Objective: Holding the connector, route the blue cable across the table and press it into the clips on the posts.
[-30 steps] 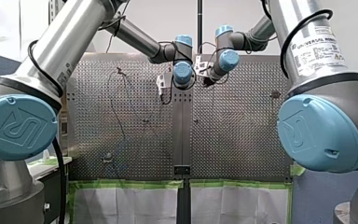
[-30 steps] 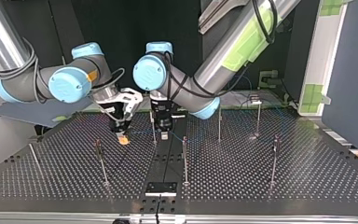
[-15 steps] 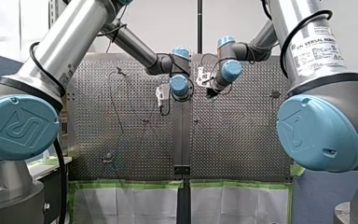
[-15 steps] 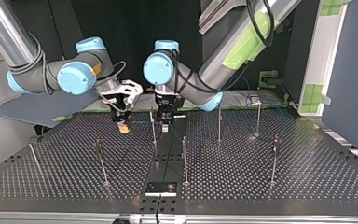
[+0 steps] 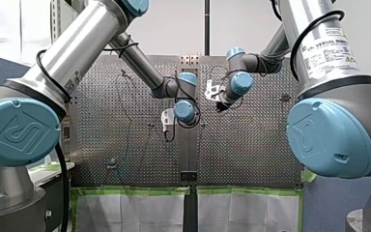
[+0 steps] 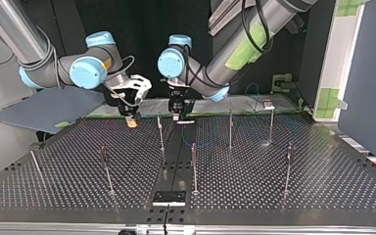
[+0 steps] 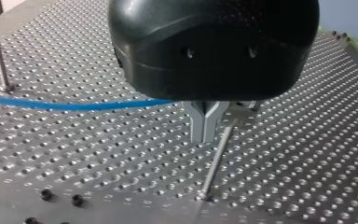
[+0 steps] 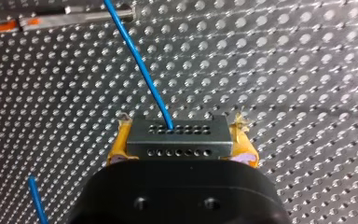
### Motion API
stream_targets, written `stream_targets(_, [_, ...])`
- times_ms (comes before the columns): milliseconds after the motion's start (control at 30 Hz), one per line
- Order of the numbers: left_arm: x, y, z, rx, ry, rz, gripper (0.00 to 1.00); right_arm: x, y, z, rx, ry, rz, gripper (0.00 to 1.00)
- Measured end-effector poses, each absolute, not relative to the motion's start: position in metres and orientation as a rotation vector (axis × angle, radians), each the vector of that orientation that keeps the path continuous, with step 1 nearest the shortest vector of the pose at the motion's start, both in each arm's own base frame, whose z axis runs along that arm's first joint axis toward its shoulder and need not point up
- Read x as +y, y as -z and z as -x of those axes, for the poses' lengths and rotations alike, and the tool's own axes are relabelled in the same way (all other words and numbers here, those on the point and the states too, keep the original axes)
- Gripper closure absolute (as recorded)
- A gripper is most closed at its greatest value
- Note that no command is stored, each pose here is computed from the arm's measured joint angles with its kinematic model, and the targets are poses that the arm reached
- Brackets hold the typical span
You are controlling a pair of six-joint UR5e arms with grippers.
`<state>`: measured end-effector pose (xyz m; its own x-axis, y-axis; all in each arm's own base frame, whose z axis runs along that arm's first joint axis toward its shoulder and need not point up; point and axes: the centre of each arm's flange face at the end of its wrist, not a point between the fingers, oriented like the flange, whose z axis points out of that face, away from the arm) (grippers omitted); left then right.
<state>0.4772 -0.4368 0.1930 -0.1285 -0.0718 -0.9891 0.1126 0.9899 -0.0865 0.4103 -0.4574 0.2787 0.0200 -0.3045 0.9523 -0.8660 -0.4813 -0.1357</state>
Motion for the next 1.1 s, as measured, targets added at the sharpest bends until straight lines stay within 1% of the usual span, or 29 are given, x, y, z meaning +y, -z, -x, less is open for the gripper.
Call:
stream_targets(233, [-0.43,-0.172,-0.465,1.694,0.169,-0.035,1.0,-0.452,-0.264,-0.404,-1.193,-1.434,-1.817,1.0])
stream_targets(567, [-0.416,-0.143,-0.447,1.717,0.176,-0.043,1.0,-0.455,-0.251,-0.397,-1.167,-1.427,-1.801,1.0])
stream_targets(700, [-0.417,-0.142,-0.449,1.705,0.208,-0.054,1.0,-0.458,-0.239,-0.397,-1.172,-1.417,-1.808,1.0])
stream_targets(900, [-0.428,-0.154,-0.458,1.675,0.261,-0.062,1.0,-0.461,-0.213,-0.396,-1.192,-1.381,-1.842,1.0])
stream_targets(1100, [-0.433,-0.166,-0.47,1.653,0.282,-0.046,1.0,-0.469,-0.208,-0.393,-1.195,-1.393,-1.821,1.0])
